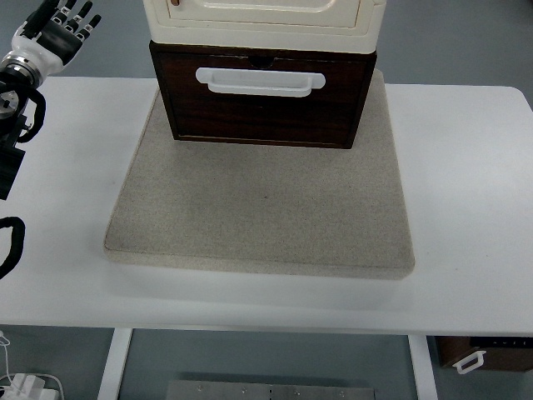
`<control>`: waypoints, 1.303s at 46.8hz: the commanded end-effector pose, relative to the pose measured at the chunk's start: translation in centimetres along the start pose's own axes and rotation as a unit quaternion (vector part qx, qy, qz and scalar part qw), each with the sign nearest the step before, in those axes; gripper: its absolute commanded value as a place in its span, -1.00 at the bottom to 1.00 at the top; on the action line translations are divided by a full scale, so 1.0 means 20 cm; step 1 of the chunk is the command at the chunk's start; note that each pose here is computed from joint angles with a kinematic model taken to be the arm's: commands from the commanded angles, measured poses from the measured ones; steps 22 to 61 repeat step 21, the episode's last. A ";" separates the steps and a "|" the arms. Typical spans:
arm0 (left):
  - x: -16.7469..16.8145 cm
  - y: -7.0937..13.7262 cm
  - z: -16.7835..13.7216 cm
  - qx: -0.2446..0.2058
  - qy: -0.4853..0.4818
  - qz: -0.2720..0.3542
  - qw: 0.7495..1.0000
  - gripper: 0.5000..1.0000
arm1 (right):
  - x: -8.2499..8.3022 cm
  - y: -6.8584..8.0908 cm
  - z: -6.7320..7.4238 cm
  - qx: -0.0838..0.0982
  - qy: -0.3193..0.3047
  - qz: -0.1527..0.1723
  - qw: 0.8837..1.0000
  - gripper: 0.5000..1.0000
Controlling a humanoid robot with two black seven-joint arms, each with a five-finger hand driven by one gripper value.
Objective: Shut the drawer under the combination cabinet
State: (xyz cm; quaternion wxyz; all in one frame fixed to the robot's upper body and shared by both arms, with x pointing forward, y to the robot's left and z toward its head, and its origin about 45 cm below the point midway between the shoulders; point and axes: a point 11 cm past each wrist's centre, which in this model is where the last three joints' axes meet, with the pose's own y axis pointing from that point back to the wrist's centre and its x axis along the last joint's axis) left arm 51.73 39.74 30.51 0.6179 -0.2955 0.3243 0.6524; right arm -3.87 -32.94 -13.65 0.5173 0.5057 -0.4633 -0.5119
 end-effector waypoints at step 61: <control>-0.07 -0.02 -0.25 0.012 0.040 -0.033 0.999 1.00 | 0.00 0.00 0.00 0.000 -0.001 0.000 1.000 0.81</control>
